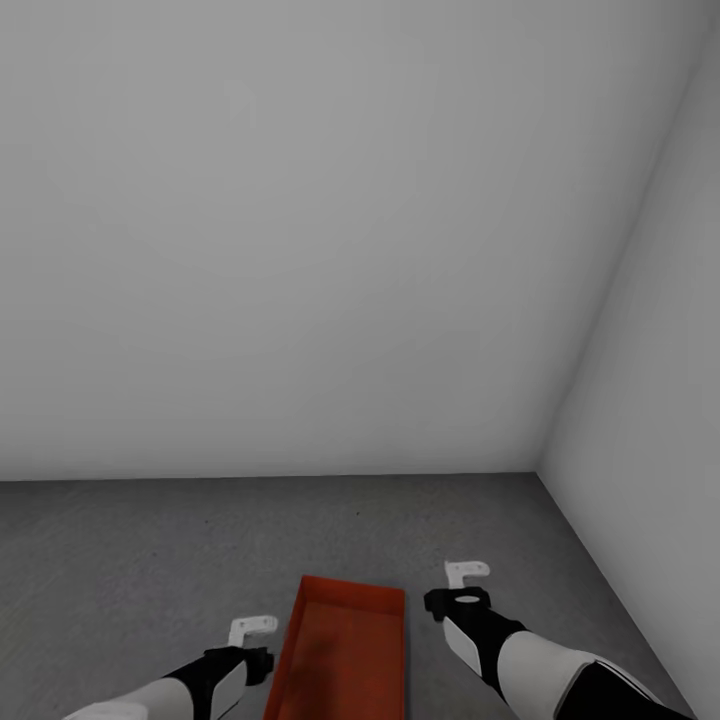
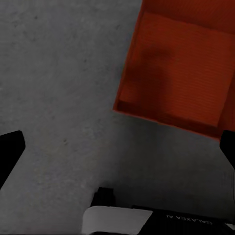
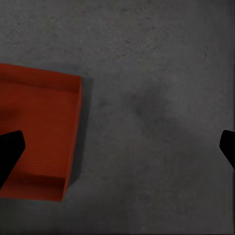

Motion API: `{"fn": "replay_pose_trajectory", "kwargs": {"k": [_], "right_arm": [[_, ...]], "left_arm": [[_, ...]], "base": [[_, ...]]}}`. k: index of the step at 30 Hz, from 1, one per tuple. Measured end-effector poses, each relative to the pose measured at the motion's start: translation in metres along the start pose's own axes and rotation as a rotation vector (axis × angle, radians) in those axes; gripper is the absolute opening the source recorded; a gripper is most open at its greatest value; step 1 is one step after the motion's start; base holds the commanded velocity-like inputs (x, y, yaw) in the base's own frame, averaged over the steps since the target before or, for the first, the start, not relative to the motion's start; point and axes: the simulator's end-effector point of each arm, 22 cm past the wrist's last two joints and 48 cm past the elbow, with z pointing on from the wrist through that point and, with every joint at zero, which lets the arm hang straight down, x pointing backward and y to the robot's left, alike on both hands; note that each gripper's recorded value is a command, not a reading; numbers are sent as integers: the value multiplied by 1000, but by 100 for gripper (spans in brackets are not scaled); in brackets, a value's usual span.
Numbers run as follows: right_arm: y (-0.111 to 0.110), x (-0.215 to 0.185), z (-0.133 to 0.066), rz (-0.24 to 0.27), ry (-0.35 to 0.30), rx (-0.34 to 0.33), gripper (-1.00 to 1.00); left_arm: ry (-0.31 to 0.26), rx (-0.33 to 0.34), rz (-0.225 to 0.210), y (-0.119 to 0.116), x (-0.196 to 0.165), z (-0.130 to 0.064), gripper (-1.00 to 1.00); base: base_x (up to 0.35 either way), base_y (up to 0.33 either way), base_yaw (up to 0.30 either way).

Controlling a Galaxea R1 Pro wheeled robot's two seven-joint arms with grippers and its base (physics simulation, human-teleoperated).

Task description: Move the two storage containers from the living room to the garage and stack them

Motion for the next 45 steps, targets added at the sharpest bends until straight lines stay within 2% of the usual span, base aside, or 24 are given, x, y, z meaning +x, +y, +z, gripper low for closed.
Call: {"fn": "replay_pose_trajectory", "kwargs": {"k": [1, 3, 6, 20, 23, 31, 35, 39, 45], "right_arm": [[-1, 1, 0, -1, 3, 2, 100], [-3, 5, 1, -3, 11, 6, 100], [-4, 7, 1, -4, 15, 6, 100], [-7, 14, 1, -6, 27, 13, 100], [-17, 47, 1, -16, 72, 34, 100], [-24, 106, -3, -28, 147, 45, 100], [-23, 199, -21, -49, 266, 40, 100], [-22, 247, -35, -61, 326, 36, 100], [-20, 295, -52, -67, 365, 32, 100]], "left_arm": [[2, -1, -8, 1, 1, 0, 100], [11, -2, -51, 4, 3, 1, 100], [16, -5, -80, 8, 4, 1, 100], [22, -14, -90, 15, 5, 2, 100], [24, -13, -90, 14, 6, 2, 100], [26, -23, -91, 23, 8, 3, 100], [21, -42, -94, 41, 10, 5, 100], [57, -59, -92, 53, 40, 7, 100], [94, -79, -88, 68, 71, 8, 100]], "base": [[0, 0, 0], [0, 0, 0], [0, 0, 0], [0, 0, 0], [0, 0, 0], [0, 0, 0], [0, 0, 0], [0, 0, 0], [0, 0, 0]]}}
